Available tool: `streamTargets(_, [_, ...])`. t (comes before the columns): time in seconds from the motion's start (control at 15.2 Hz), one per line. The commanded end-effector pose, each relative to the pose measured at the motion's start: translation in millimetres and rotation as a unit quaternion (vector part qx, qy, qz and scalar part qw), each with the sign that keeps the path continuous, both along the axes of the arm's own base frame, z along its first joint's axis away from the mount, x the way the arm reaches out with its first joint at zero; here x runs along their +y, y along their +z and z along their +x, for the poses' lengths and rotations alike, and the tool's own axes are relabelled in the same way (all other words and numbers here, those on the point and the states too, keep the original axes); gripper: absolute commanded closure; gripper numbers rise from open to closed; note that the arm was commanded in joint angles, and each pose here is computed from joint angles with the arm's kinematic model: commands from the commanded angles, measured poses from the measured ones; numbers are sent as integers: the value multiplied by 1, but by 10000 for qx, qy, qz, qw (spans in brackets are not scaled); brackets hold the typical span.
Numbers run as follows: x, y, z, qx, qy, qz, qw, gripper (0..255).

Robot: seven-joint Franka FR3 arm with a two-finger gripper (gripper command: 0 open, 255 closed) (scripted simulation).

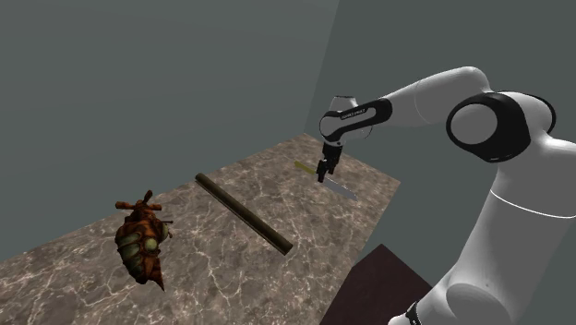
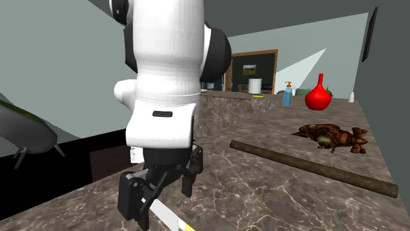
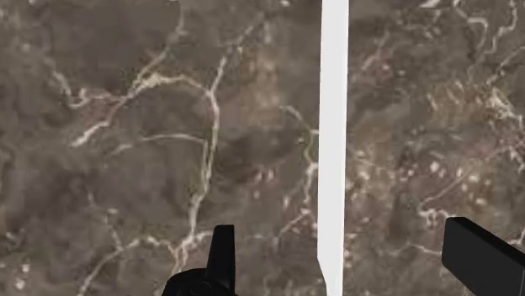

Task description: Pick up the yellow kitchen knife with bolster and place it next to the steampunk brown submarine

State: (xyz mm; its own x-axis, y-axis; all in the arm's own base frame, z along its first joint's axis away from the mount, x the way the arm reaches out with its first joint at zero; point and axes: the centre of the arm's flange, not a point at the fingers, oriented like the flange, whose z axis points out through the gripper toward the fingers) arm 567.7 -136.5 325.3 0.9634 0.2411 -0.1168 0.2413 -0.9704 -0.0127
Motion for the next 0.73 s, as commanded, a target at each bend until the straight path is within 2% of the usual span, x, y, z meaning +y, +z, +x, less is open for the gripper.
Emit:
streamTargets(0.0, [0, -10, -1, -3, 1, 0, 10000, 0])
streamTargets(0.07, [0, -18, -2, -3, 1, 0, 10000, 0])
streamTargets(0.59, [0, -18, -2, -2, 1, 0, 10000, 0])
streamTargets(0.66, [0, -18, -2, -2, 1, 0, 10000, 255])
